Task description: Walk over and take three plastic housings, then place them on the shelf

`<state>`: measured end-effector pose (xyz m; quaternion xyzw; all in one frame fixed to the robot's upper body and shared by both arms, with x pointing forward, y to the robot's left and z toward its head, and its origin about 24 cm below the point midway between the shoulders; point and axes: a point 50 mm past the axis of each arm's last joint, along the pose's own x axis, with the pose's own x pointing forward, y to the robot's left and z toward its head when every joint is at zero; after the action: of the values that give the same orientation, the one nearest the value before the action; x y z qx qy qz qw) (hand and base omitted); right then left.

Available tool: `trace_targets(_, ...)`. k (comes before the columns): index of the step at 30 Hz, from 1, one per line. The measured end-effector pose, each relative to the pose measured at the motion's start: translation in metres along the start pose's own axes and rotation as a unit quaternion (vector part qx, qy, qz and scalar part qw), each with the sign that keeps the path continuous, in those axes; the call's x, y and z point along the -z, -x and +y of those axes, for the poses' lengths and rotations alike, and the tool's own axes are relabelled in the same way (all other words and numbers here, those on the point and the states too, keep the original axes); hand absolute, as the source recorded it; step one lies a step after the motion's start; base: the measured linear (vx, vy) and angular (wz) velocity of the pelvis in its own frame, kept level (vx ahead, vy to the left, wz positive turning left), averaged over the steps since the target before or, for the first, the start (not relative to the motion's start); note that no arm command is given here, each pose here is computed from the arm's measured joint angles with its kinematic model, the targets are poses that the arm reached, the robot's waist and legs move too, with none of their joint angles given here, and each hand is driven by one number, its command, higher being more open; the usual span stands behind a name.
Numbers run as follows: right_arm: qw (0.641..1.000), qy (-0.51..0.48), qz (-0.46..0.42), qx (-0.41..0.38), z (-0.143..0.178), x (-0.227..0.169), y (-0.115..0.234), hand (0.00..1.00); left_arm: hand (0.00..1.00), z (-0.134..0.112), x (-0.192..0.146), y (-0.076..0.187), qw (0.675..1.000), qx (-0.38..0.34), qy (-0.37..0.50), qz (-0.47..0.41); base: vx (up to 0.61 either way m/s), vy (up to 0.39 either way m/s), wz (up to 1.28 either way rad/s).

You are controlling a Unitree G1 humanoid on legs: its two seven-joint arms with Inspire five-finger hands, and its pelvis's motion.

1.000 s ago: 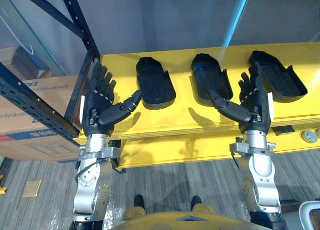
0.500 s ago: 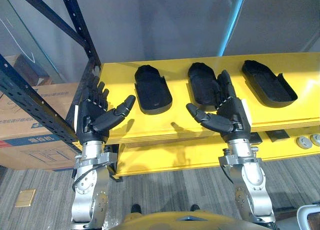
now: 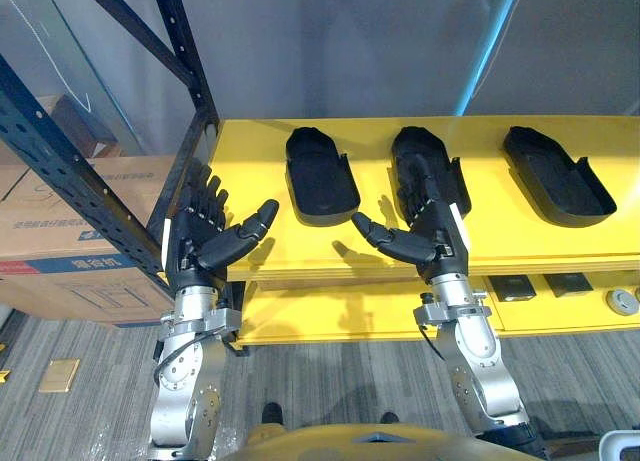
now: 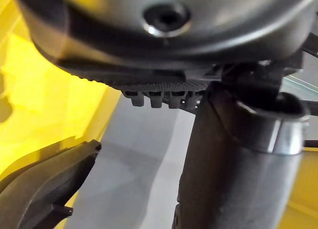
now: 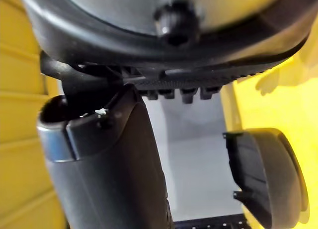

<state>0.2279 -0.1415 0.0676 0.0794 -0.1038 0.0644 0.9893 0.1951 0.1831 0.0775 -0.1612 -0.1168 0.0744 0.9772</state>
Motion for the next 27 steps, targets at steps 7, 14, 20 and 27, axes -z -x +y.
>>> trace_targets(7,0.999,-0.002,0.010,-0.040,0.011,0.004,-0.009,1.00,1.00,-0.005,0.002,0.001,1.000,0.010,0.004,0.006,-0.02,-0.008,0.09)
trace_targets(14,0.997,-0.004,0.037,-0.069,0.018,0.015,-0.008,1.00,1.00,-0.006,0.003,0.001,1.000,0.012,0.005,0.007,-0.01,-0.002,0.00)
trace_targets(20,0.995,0.002,0.058,-0.084,0.019,0.020,-0.008,1.00,1.00,-0.006,0.003,0.001,1.000,0.008,0.005,0.007,-0.01,-0.002,0.01)
trace_targets(27,0.991,0.004,0.082,-0.102,0.023,0.031,-0.007,1.00,1.00,-0.007,0.003,0.001,1.000,0.010,0.006,0.008,0.00,-0.002,0.01)
